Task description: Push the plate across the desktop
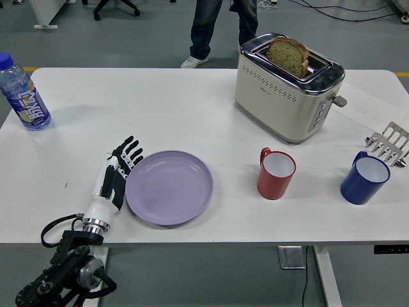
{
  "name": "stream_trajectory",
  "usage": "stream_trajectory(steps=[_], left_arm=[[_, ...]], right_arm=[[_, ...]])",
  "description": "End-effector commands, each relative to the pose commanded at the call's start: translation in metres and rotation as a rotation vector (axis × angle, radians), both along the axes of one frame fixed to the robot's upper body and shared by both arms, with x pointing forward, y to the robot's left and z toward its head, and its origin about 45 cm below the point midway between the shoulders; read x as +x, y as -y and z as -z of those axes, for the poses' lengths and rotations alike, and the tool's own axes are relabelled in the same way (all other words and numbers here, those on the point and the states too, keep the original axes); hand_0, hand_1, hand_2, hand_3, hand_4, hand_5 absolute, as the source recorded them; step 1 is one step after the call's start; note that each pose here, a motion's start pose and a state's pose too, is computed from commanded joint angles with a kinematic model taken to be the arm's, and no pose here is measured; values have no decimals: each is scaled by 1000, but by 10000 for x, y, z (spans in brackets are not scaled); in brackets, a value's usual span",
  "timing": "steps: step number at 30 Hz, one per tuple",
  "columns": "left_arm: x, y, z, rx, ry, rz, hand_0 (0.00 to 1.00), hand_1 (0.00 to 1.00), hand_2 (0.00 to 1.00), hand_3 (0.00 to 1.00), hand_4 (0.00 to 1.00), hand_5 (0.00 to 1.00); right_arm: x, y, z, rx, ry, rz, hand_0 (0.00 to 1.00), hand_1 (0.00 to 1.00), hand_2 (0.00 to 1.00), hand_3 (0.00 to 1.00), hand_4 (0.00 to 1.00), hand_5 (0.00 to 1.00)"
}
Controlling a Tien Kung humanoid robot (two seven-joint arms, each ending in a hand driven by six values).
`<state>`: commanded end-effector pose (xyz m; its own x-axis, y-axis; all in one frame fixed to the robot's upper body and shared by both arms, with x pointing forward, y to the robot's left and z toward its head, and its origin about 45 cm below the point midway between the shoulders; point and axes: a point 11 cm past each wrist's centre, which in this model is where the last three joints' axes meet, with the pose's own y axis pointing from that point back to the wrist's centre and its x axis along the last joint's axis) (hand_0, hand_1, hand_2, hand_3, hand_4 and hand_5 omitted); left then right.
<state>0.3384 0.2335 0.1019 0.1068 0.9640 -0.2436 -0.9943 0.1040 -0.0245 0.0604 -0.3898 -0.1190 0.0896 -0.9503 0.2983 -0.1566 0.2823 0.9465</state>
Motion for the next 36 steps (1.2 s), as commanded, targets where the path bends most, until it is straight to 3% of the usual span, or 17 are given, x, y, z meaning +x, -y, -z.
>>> stream_trajectory(steps=[12,36], left_arm=[[-32,219,23,9,-8,76,849,882,911,898,466,998],[10,472,-71,5,15,160,849,881,910,898,471,998]], right_arm=[[-41,11,3,-2,-8,2,609,550,651,615,140,353],[-11,18,-3,-4,-2,1,607,548,649,614,140,354]])
